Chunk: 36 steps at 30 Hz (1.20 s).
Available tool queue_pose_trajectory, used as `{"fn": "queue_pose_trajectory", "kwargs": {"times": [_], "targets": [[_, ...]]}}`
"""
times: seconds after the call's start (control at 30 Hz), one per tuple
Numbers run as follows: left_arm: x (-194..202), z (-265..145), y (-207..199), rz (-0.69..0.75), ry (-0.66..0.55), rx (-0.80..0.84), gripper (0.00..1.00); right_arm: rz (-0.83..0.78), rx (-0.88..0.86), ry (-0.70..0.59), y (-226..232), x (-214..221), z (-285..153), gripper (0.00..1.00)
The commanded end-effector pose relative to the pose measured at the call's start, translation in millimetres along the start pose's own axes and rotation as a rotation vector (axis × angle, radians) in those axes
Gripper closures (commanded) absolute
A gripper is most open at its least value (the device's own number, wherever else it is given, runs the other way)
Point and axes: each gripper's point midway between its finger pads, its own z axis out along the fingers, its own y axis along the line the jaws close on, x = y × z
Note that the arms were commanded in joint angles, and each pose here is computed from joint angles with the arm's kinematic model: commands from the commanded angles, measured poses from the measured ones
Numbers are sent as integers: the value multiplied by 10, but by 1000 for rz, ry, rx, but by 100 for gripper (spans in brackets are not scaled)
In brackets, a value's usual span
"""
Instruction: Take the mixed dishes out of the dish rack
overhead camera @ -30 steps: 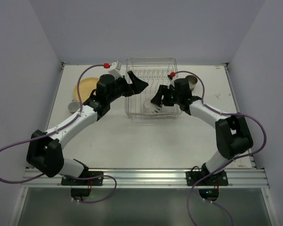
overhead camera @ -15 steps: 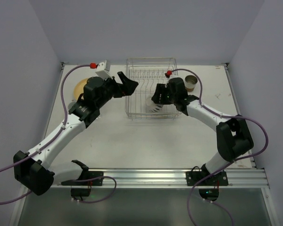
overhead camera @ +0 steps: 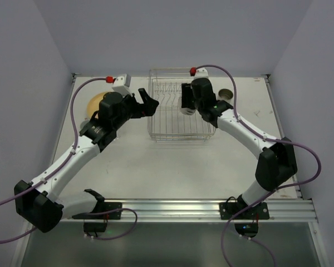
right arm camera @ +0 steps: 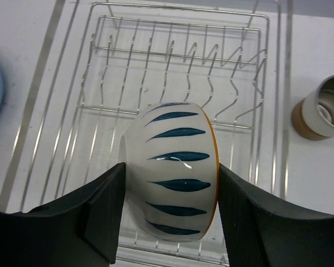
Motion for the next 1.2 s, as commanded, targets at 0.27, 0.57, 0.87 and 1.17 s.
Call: {"fn": "queue_pose_trajectory", "kwargs": {"times": [0.27,0.57,0.87,1.17], "targets": [[-58,-147,53,70,-17,-11,0,-93,479,-71,-884,-395,-590,100],[44,-129,55,80,-2,17,0,-51,727,-28,-1502,-228,-923,100],[76,-94,46,84,7,28,0,35,897,80,-2045,222,-963,100],[154,-28,32,87,30,48,0,31,1083,246,-2346,792,-983,100]]}}
